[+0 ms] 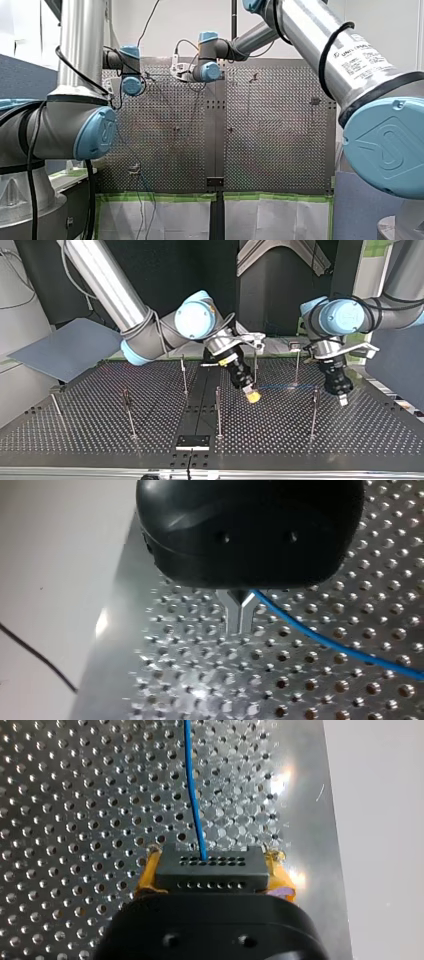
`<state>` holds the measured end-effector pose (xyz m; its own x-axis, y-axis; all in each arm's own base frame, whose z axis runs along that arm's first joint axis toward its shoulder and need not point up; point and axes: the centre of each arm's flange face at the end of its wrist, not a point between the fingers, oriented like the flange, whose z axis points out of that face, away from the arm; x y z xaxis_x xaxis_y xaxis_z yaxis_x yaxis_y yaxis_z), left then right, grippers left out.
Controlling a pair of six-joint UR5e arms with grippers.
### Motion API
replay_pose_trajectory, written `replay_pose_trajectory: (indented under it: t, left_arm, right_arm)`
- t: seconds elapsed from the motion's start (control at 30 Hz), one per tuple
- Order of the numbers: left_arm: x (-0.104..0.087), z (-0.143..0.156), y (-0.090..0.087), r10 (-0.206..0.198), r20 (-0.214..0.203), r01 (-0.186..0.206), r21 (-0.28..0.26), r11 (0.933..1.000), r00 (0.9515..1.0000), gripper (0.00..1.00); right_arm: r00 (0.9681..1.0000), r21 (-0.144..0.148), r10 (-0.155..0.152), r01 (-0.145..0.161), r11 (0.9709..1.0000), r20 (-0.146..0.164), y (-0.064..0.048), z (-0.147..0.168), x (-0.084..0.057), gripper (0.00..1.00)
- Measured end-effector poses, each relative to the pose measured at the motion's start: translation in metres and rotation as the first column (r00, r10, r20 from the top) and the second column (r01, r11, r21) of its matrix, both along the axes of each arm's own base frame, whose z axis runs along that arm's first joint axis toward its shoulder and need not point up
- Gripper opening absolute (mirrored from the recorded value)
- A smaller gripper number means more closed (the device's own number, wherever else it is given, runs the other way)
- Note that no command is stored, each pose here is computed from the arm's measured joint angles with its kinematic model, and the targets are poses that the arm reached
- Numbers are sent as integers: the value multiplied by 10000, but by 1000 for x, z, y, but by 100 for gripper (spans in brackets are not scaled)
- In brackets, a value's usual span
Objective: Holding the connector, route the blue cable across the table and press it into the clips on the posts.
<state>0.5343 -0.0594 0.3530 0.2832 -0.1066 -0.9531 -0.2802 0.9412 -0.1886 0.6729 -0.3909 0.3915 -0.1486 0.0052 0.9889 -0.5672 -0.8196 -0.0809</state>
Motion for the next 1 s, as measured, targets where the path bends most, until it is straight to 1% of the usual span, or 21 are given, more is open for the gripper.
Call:
replay_pose_trajectory:
  t: [0.13, 0.27, 0.33, 0.53, 0.73, 0.77, 0.8, 0.87, 0.9, 0.97, 1.0]
  left_arm:
    - [7, -3, 2, -331, 202, 334, -115, 9994, 9992, 0]
    - [14, 1, 4, -711, 646, 731, -284, 9969, 9954, 0]
    - [16, 2, 5, -861, 757, 890, -358, 9954, 9934, 0]
    - [17, 1, 8, -1175, 648, 1195, -266, 9925, 9910, 0]
    - [19, 1, 8, -1531, 623, 1537, -55, 9881, 9862, 0]
    - [19, 1, 8, -1588, 610, 1592, -16, 9872, 9854, 5]
    - [19, 1, 8, -1646, 593, 1648, 22, 9863, 9846, 5]
    - [19, 1, 7, -1728, 540, 1725, 94, 9850, 9835, 37]
    - [19, 1, 7, -1730, 511, 1726, 109, 9849, 9836, 37]
    - [18, 0, 7, -1668, 418, 1665, 98, 9860, 9851, 58]
    - [18, -1, 7, -1627, 369, 1625, 80, 9867, 9860, 58]
  right_arm:
    - [10000, -25, -65, 65, 10000, -5, -4, 0, -2, 0]
    - [9999, -41, -100, 100, 9999, -7, -5, 0, -3, 0]
    - [9999, -43, -105, 105, 9999, -8, -6, 0, -3, 0]
    - [9998, -56, -182, 182, 9998, -23, -9, -1, -5, 0]
    - [9994, -66, -358, 358, 9993, -39, -14, -1, -8, 0]
    - [9991, -78, -412, 411, 9991, -49, -15, -1, -8, 0]
    - [9989, -92, -454, 453, 9989, -61, -16, -1, -9, 0]
    - [9984, -129, -550, 548, 9984, -94, -17, -1, -10, 0]
    - [9982, -145, -589, 587, 9982, -107, -17, -2, -10, 0]
    - [9977, -172, -663, 661, 9977, -136, -18, -2, -11, 0]
    - [9975, -181, -685, 683, 9975, -144, -18, -2, -11, 0]
